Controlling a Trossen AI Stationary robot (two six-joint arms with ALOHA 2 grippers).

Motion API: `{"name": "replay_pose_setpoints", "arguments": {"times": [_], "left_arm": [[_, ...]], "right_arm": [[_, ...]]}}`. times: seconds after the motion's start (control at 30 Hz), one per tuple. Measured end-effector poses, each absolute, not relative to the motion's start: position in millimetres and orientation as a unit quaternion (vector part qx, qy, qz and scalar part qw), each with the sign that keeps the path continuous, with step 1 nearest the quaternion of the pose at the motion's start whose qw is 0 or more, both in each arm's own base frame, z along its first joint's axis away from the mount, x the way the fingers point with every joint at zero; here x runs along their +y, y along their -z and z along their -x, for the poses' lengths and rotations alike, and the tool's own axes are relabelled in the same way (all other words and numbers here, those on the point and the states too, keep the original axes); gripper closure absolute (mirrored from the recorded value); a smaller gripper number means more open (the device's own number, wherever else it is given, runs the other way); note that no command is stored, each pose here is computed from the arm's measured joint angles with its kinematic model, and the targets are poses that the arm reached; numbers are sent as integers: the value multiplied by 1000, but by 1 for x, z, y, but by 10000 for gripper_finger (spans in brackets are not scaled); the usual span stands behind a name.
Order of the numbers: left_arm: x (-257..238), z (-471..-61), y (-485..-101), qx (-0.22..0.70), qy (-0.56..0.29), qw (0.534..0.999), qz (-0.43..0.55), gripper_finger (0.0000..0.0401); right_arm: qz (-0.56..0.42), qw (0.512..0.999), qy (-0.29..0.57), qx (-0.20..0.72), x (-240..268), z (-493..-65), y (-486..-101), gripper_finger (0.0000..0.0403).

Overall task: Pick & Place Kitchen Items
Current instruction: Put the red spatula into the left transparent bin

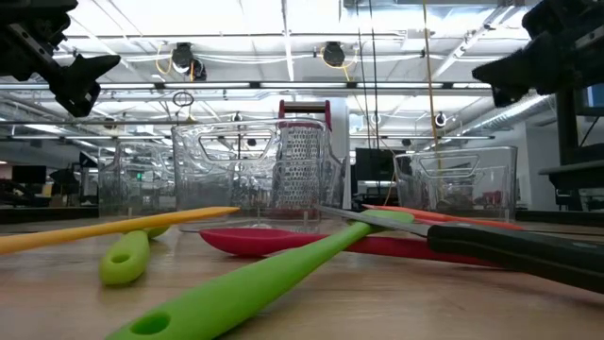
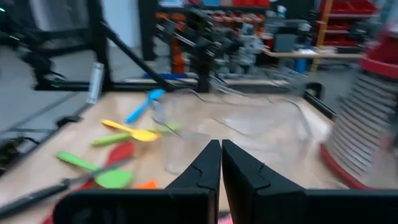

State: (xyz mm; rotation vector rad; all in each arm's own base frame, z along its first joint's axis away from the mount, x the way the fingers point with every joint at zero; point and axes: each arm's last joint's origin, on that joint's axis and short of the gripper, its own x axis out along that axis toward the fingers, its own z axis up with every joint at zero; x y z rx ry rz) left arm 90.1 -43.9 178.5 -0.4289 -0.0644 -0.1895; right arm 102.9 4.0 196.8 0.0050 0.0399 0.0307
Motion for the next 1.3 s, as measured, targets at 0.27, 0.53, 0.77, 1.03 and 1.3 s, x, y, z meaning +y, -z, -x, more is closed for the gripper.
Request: {"name": "replay_pose_setpoints", "arguments": {"times": [0.27,0.53,0.77,1.03,1.3], "left_arm": [[-44,-90,-176,-18,96,969,226,93],[-44,-91,-169,16,85,971,223,93],[-44,-91,-169,12,80,977,195,93],[-44,-91,-169,10,78,983,168,93],[-44,-91,-169,9,75,983,169,93]], "right_arm": [[35,996,-80,-11,11,-121,-203,394],[58,987,-151,-19,30,-131,-211,362],[134,973,-188,-19,52,-141,-231,299],[195,962,-180,65,78,-157,-215,238],[244,935,-189,173,109,-166,-196,207]]}}
